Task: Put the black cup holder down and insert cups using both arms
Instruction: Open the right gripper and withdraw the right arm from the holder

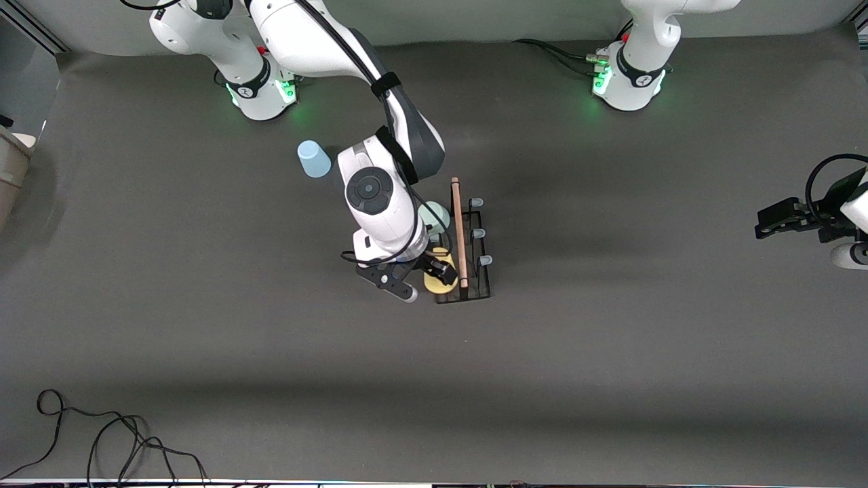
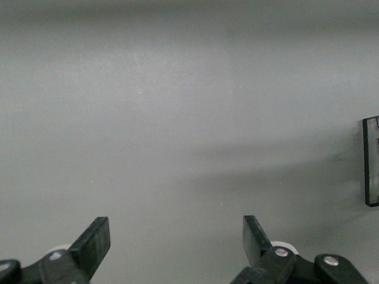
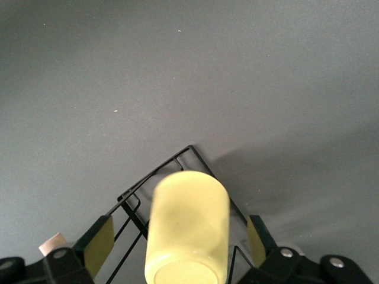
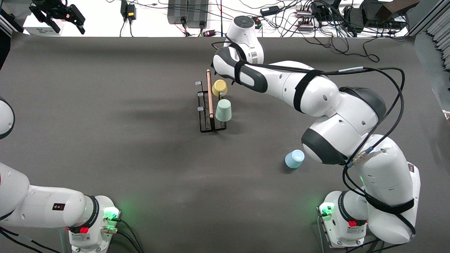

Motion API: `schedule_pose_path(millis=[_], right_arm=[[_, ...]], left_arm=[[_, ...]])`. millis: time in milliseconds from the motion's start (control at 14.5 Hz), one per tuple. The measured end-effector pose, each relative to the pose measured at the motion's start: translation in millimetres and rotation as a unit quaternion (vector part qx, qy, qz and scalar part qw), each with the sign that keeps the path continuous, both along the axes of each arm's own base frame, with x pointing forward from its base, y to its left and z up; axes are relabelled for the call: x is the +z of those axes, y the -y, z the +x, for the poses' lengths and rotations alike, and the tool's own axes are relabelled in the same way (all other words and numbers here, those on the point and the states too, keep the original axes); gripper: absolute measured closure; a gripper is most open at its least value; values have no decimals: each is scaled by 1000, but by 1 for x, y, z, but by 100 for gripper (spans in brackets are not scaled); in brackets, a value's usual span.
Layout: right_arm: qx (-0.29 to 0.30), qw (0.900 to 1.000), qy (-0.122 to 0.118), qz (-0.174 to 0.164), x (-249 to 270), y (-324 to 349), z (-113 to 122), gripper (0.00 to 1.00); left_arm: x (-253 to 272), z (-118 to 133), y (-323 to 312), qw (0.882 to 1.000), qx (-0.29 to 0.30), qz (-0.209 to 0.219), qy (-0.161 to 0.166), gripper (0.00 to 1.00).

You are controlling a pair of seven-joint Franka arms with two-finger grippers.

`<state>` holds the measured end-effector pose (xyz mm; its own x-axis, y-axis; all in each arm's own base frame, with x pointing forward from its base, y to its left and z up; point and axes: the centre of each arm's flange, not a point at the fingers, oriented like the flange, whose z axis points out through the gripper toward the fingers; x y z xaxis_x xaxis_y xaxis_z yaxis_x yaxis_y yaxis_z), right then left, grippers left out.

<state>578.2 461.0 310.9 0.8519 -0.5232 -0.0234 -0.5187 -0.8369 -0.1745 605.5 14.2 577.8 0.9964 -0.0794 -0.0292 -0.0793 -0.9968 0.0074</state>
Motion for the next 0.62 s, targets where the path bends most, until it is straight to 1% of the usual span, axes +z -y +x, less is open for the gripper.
schedule_pose_path(millis=[138,276,414,621], right_arm=[[0,1000,5,-6,4,5,5,0],[18,999,-2,-32,20,16,10,0],[49,998,-21,-46,59,43,18,0],[100,992,-64,-51,143,124,27,0]], left_arm=[[0,0,0,1000,0,0,1,0],[0,0,0,1000,0,0,2,0],[0,1,0,1000,0,0,3,0],[0,1,0,1000,0,0,2,0]])
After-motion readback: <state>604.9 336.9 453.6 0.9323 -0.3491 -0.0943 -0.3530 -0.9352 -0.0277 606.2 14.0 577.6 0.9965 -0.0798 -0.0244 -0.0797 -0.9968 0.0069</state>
